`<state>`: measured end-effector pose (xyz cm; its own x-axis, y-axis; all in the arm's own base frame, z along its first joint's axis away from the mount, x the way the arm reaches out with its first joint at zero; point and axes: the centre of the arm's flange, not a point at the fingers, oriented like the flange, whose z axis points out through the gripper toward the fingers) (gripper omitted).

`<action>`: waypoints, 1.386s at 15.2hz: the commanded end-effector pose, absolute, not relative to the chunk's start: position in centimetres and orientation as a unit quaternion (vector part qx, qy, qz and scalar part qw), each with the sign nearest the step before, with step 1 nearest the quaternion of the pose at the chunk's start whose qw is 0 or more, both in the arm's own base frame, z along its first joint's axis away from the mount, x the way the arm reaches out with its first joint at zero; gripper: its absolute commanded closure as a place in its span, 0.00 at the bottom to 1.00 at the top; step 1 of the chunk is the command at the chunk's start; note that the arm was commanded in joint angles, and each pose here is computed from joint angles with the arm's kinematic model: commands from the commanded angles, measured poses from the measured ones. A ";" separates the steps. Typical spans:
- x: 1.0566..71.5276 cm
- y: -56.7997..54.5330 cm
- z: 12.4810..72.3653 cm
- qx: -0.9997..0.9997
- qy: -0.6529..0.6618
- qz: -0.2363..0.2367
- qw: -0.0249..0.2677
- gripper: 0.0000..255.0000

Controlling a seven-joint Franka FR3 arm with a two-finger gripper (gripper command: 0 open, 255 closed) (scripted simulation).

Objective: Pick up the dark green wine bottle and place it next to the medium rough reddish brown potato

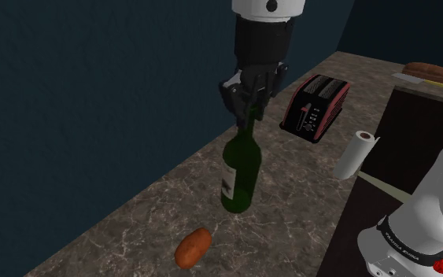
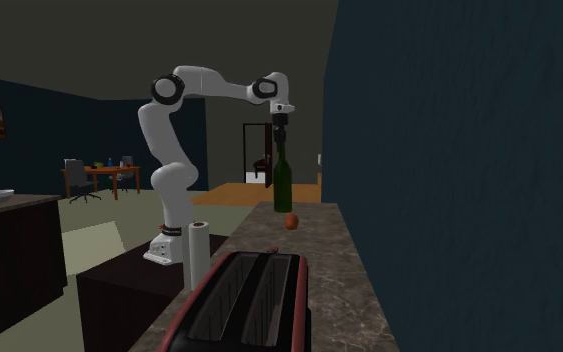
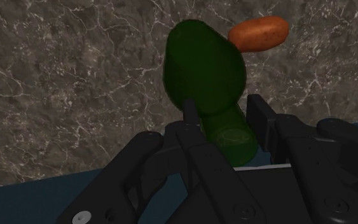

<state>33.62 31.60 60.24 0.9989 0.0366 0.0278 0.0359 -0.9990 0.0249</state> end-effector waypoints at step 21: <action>33.2 32.4 48.9 1.000 0.017 0.014 0.012 1.00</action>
<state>33.24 32.42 49.40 0.9990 0.0348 0.0273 0.0342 -0.9991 0.0248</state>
